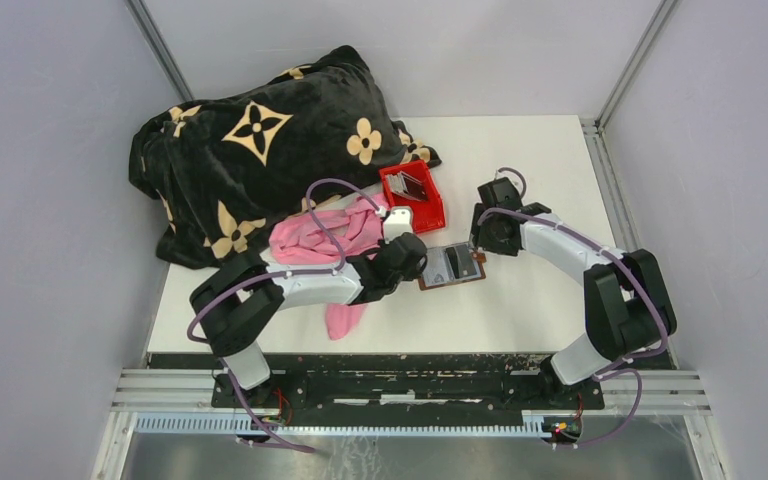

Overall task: Put the credit cards into the card holder
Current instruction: Pick up the credit card from the storage box.

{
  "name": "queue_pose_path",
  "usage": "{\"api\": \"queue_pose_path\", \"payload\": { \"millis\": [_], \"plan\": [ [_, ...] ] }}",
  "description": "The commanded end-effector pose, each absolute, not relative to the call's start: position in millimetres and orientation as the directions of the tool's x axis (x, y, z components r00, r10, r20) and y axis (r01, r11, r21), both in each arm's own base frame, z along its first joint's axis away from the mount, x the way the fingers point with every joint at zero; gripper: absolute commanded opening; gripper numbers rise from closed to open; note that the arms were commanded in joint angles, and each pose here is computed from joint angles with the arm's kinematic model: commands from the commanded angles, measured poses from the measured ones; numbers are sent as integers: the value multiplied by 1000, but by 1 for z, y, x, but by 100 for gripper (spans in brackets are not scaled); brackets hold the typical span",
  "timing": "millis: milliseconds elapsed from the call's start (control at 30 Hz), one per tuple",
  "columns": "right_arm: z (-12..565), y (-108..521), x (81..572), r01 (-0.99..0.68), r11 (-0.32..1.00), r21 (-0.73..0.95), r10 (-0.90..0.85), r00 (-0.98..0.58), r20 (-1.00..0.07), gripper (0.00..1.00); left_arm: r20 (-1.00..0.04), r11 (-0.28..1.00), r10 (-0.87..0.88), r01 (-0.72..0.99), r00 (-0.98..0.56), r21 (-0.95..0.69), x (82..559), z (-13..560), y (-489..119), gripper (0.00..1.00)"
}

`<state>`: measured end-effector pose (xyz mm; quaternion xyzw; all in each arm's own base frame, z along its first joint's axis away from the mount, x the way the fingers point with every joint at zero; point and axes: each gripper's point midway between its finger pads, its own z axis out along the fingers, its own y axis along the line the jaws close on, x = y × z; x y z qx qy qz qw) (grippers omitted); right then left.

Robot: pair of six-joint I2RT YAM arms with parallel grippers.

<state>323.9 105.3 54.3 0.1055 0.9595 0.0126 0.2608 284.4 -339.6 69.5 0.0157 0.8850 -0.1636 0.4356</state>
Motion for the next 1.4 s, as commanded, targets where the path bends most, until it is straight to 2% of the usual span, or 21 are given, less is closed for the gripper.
{"api": "queue_pose_path", "payload": {
  "millis": [0, 167, 300, 633, 900, 1367],
  "plan": [
    [64, 115, 334, 140, 988, 61, 151, -830, -537, 66, -728, 925, -174, 143, -663, -351, 290, 68, -324, 32],
    [57, 116, 332, 112, 994, 8, 99, -841, -532, 67, -697, 915, -156, 164, -700, -369, 290, 56, -325, 45],
    [49, 117, 330, 103, 994, -28, 73, -850, -522, 66, -675, 907, -155, 166, -721, -386, 291, 47, -326, 49],
    [42, 109, 337, 105, 988, -117, 29, -853, -521, 64, -653, 904, -154, 160, -742, -395, 292, 36, -324, 50],
    [51, 98, 346, 120, 975, -188, -3, -837, -548, 56, -645, 904, -154, 157, -749, -398, 291, 34, -322, 51],
    [61, 90, 350, 128, 964, -232, -27, -823, -567, 51, -647, 908, -153, 152, -747, -390, 291, 35, -316, 51]
  ]
}}
